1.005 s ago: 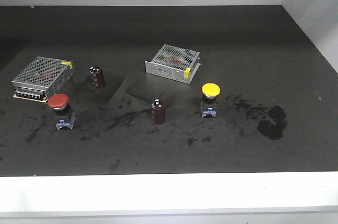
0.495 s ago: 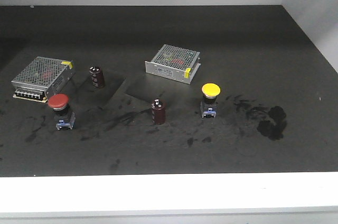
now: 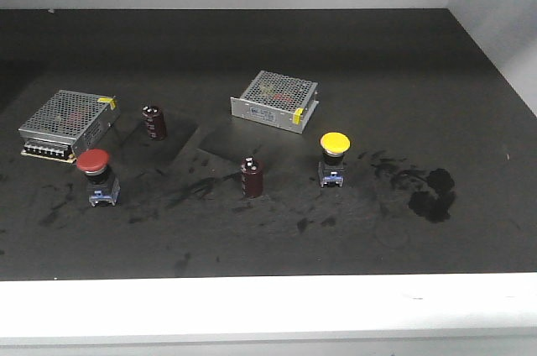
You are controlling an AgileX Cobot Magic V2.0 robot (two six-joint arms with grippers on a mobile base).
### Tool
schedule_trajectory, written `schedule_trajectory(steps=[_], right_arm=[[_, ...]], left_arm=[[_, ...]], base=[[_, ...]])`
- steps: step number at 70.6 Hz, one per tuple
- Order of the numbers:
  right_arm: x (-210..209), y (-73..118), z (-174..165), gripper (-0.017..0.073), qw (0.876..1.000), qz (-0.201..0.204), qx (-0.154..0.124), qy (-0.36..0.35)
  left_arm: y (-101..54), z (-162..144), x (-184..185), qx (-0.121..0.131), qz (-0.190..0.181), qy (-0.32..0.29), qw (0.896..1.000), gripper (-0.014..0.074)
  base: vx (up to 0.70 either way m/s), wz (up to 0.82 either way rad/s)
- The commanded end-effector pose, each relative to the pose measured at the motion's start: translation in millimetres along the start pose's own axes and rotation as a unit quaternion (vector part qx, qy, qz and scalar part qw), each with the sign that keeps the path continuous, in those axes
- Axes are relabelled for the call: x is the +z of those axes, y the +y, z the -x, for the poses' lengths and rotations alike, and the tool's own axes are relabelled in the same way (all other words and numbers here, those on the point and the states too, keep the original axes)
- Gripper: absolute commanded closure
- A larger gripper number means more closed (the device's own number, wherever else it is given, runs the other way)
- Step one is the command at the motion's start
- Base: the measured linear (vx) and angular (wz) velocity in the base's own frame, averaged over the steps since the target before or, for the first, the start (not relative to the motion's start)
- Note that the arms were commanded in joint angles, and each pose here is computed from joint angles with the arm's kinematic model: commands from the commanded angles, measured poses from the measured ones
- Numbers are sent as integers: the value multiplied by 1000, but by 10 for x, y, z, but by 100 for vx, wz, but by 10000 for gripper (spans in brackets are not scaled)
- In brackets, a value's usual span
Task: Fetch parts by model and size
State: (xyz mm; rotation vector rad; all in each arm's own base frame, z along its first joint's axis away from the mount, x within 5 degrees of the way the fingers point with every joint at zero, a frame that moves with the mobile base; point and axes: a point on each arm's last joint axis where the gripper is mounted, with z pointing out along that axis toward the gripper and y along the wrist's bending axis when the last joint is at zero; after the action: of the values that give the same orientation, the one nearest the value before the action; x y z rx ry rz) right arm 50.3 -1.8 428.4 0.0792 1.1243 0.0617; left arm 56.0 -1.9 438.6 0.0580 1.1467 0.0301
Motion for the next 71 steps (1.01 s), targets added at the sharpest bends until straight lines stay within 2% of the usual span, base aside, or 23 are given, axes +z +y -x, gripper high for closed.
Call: schedule_trajectory(steps=[1,9,19,25,33,39,46,56,62,66,71], right_arm=[[305,17,121,564,1000,3,-4,-1],[587,2,-8,564,999,-2,-4,40],[813,-37,-294,560,993,-15,-4,114],[884,-69,-467,546,985,-28,-5,171],[917,-108,-658,484,969,-46,-7,243],[917,-124,-744,403,960,-54,-4,276],[909,-137,-810,279,951,-61,-1,304],[884,-145,-848,21,943,-67,2,327],[864,-149,-872,-111,937,-69,0,343],[847,-154,-890,-170,932,-72,-2,356],[831,-151,-908,-167,927,-70,-3,368]], left_arm=[[5,101,327,-1,-1,-3,1000,600],[-3,-6,591,-2,-3,30,1000,596],[-21,-285,786,-6,-7,113,994,570],[-31,-460,835,-6,-10,179,984,533],[-44,-673,851,-5,-15,268,963,441],[-50,-784,843,-5,-17,315,949,342],[-55,-865,844,-5,-19,348,937,199],[-59,-907,821,-8,-20,372,928,-3],[-60,-916,812,-19,-15,379,925,-96],[-61,-920,808,-26,-13,381,924,-127],[-61,-924,804,-29,-12,385,923,-136]], base=[[0,0],[0,0],[0,0],[0,0],[0,0],[0,0],[0,0],[0,0],[0,0],[0,0],[0,0]])
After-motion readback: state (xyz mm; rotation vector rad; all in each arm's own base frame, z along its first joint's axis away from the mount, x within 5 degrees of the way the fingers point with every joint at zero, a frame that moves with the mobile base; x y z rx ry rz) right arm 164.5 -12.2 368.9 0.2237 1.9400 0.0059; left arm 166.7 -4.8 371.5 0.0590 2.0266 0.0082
